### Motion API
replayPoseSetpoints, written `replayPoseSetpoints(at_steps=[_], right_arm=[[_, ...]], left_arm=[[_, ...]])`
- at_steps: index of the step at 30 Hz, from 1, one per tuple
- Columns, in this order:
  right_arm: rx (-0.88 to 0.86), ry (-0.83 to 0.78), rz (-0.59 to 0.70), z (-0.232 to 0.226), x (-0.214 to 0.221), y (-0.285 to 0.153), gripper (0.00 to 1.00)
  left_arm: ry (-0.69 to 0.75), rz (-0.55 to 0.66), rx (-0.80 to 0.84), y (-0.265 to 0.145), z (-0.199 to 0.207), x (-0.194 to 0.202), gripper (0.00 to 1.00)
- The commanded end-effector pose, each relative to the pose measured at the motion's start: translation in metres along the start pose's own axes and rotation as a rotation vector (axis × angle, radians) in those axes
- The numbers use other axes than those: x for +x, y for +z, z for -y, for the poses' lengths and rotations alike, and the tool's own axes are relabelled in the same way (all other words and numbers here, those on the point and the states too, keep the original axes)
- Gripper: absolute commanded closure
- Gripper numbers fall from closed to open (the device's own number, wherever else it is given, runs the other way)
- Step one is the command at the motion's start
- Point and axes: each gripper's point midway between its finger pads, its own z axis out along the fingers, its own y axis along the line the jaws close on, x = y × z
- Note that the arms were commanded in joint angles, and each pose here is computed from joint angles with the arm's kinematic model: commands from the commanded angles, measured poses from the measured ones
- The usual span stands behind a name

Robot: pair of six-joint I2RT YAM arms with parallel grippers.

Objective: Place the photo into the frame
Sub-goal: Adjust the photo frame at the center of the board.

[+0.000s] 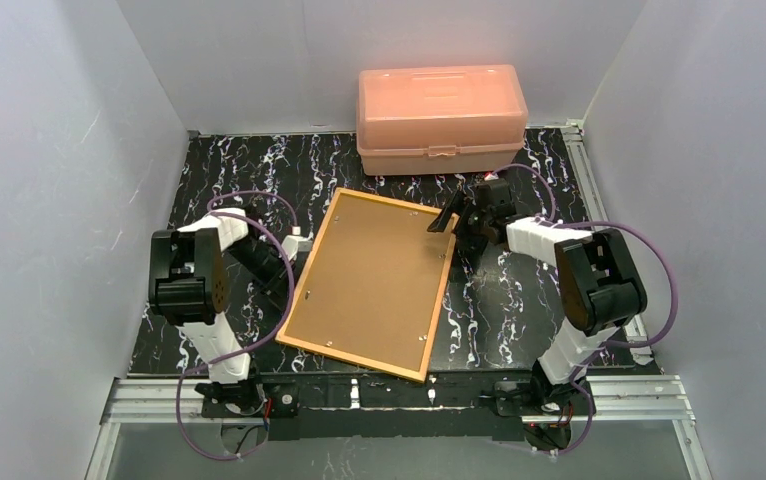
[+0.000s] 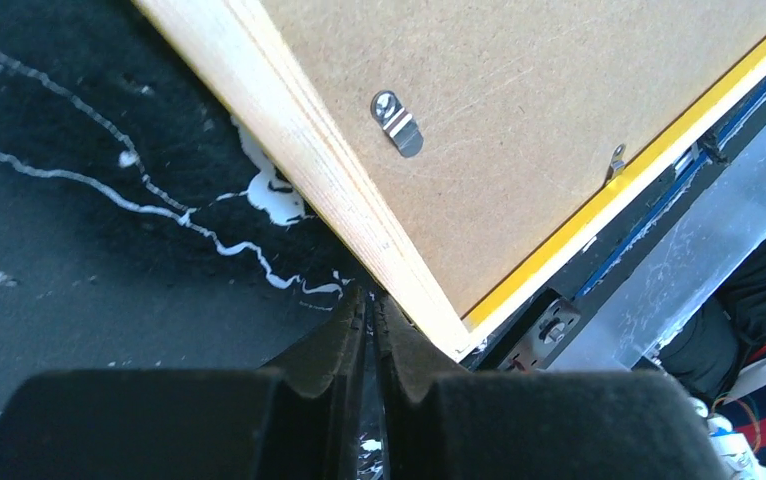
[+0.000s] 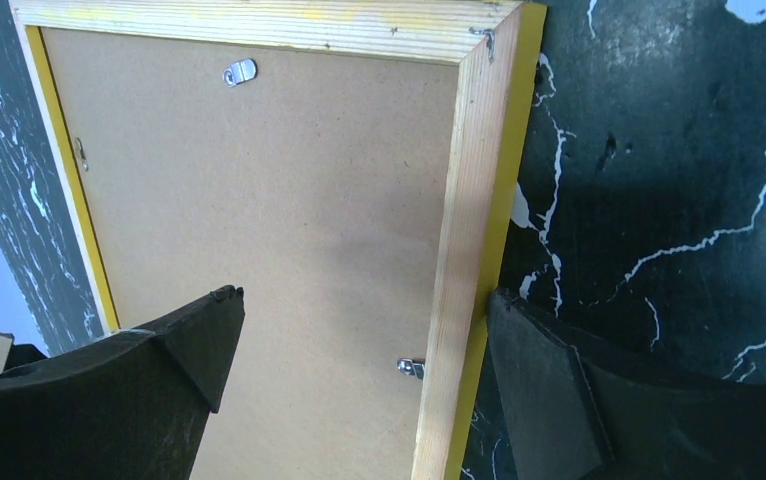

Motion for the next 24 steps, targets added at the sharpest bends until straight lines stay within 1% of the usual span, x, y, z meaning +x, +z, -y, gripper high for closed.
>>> replayPoseSetpoints(at_steps=[1, 9, 12, 14, 16, 18, 20, 22, 24], right_arm=[[-0.096, -0.056, 0.009, -0.027, -0.016, 0.003, 0.01], [-0.120, -0.087, 0.026, -0.044, -0.037, 0.015, 0.01], [-0.054, -0.109, 0.031, -0.037, -0.044, 0.016, 0.01], [-0.003, -0.147, 0.064, -0.034, -0.051, 0.005, 0.01], [0.024, -0.175, 0.122, -0.034, -0.060, -0.013, 0.01], [0.014, -0.190, 0.187, -0.041, -0.067, -0.035, 0.01], [-0.014, -0.186, 0.224, -0.049, -0.067, -0.054, 0.01], [-0.058, -0.192, 0.222, -0.063, -0.055, -0.066, 0.03], [-0.102, -0.216, 0.175, -0.080, -0.030, -0.070, 0.04]], left_arm=[[0.058, 0.014, 0.054, 0.003, 0.027, -0.008, 0.94], [0.073, 0.001, 0.093, 0.015, 0.046, -0.014, 0.94], [0.066, 0.004, 0.096, 0.017, 0.049, -0.016, 0.94], [0.052, 0.010, 0.103, 0.016, 0.052, -0.016, 0.95], [0.025, 0.034, 0.118, 0.010, 0.054, -0.018, 0.95], [-0.015, 0.071, 0.140, 0.001, 0.055, -0.024, 0.95], [-0.068, 0.125, 0.161, -0.012, 0.053, -0.033, 0.95], [-0.132, 0.187, 0.193, -0.025, 0.048, -0.041, 0.95], [-0.182, 0.216, 0.221, -0.033, 0.044, -0.047, 0.95]])
